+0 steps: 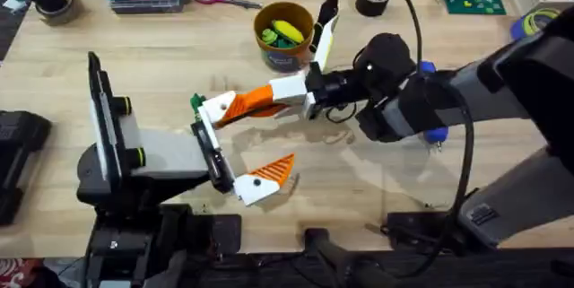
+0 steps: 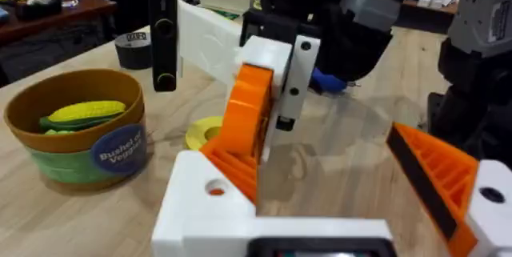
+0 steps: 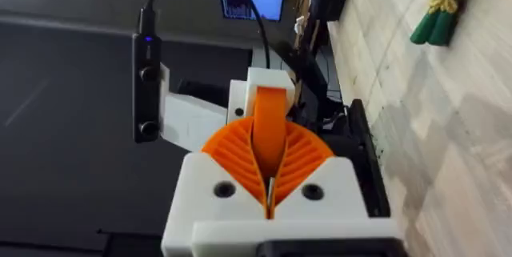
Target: Pick up the gripper from the table and insert it into the empty holder that is missing its gripper. Then pick up a screw, insert it into the mounting hole, and use the screwdriver to tighten it. Finally, clean up the table by picking up the vegetable and placing it into the bucket.
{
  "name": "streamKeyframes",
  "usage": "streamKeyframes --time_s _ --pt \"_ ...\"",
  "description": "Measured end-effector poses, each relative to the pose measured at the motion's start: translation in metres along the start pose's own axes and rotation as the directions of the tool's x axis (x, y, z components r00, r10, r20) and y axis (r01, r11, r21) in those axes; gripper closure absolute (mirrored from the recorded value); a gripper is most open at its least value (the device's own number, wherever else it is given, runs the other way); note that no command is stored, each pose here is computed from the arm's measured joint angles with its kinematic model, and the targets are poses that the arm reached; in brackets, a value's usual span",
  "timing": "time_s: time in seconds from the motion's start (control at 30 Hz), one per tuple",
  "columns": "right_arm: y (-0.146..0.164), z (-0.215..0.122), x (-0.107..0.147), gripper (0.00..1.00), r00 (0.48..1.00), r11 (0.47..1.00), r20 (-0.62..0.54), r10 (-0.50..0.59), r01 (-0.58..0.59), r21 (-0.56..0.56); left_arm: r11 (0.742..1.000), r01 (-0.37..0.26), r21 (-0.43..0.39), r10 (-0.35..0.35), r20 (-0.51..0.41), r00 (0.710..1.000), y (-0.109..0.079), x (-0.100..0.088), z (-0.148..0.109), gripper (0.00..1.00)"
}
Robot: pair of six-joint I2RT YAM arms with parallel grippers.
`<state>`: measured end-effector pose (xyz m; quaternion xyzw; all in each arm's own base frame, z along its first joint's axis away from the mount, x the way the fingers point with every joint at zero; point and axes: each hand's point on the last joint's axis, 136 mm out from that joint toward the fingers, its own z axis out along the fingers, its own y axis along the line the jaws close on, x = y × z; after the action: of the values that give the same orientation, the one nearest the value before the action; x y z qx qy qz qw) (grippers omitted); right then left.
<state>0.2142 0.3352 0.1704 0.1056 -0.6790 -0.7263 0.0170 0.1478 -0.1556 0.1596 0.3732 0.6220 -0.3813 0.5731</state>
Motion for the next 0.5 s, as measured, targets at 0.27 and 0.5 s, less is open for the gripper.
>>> streamKeyframes --time_s 0.27,0.5 --pt "0.0000 0.0000 0.0000 0.992 1.000 1.000 0.000 0.000 0.000 0.000 1.000 0.000 0.000 0.000 0.000 1.000 0.0000 0.0000 0.0000 0.015" --pt "-0.0003 0.0013 0.0003 0.610 1.000 1.000 -0.001 0.005 -0.005 0.000 1.000 0.001 0.009 -0.001 0.000 1.000 -0.0015 0.0000 0.0000 0.015"
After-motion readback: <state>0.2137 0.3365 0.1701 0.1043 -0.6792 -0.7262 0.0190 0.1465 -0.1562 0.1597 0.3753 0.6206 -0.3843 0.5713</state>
